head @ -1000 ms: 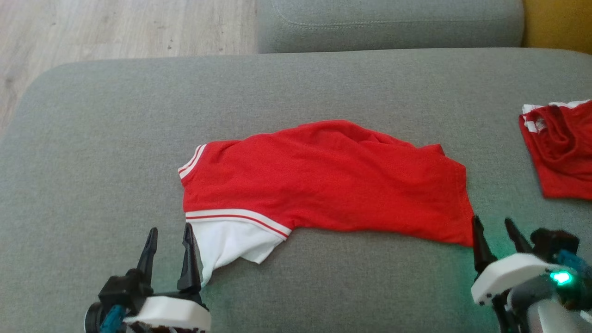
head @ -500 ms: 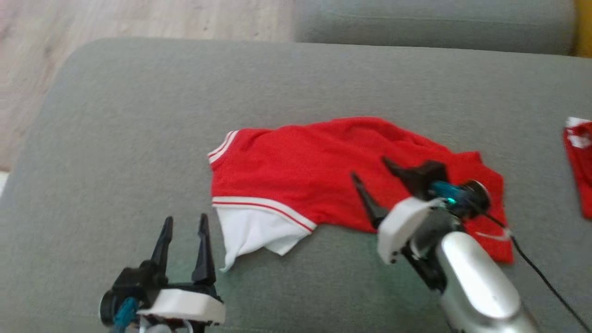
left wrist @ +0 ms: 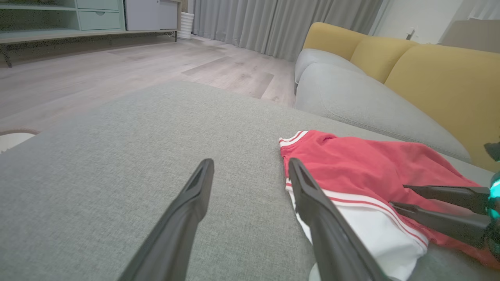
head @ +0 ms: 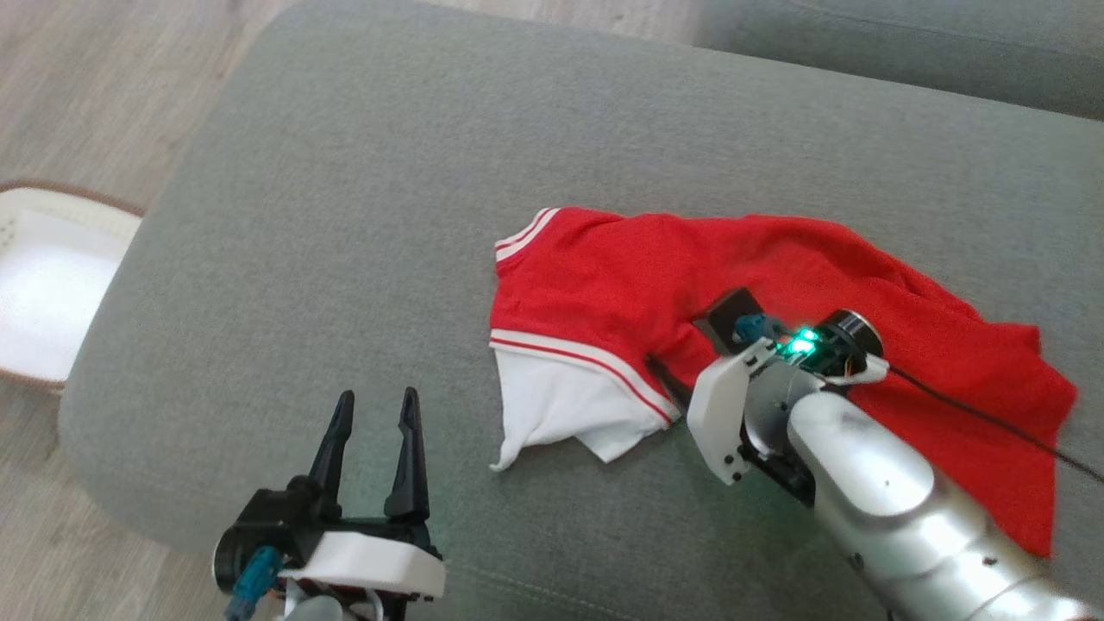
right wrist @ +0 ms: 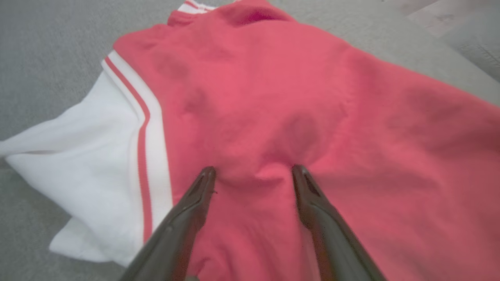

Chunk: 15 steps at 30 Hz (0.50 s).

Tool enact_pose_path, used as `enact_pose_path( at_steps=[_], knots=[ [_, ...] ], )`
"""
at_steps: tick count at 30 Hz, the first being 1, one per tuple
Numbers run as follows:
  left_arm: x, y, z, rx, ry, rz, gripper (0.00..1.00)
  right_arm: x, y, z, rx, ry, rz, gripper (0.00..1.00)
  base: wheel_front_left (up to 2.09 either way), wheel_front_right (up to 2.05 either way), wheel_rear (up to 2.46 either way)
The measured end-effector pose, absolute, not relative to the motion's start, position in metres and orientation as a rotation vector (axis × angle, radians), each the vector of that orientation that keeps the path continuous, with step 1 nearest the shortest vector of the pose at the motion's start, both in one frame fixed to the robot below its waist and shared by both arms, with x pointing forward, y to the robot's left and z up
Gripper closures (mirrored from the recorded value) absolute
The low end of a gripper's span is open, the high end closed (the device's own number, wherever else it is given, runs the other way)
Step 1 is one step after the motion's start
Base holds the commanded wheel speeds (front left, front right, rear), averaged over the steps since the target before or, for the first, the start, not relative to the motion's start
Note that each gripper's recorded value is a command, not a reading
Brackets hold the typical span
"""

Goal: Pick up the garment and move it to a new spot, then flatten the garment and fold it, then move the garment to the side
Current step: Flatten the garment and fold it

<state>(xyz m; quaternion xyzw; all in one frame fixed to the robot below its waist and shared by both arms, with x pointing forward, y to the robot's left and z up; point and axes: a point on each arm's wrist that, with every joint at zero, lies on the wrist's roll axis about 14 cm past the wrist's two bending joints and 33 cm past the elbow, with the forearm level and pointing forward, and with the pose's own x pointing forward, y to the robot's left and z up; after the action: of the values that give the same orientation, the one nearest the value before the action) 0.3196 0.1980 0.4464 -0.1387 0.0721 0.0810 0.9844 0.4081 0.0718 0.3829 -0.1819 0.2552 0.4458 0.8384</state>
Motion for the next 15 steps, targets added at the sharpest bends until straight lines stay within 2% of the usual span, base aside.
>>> enact_pose_path(
  at_steps=[2, 3, 4, 6, 15],
  knots=[
    [0.317, 0.201, 0.445, -0.282, 0.148, 0.18, 0.0, 0.41, 0.074, 0.375, -0.428, 0.577, 0.958, 0.0, 0.0, 0.0, 0.0],
    [0.317, 0.202, 0.445, -0.285, 0.15, 0.188, 0.0, 0.411, 0.076, 0.373, -0.447, 0.584, 0.969, 0.2, 0.0, 0.0, 0.0],
    [0.316, 0.203, 0.444, -0.288, 0.152, 0.193, 0.0, 0.413, 0.078, 0.372, -0.462, 0.584, 0.977, 0.64, 0.0, 0.0, 0.0],
    [0.316, 0.202, 0.443, -0.29, 0.154, 0.195, 0.0, 0.42, 0.081, 0.372, -0.477, 0.584, 0.981, 1.0, 0.0, 0.0, 0.0],
    [0.321, 0.205, 0.439, -0.291, 0.161, 0.207, 0.0, 0.472, 0.066, 0.384, -0.4, 0.53, 0.86, 1.0, 0.0, 0.0, 0.0]
  ],
)
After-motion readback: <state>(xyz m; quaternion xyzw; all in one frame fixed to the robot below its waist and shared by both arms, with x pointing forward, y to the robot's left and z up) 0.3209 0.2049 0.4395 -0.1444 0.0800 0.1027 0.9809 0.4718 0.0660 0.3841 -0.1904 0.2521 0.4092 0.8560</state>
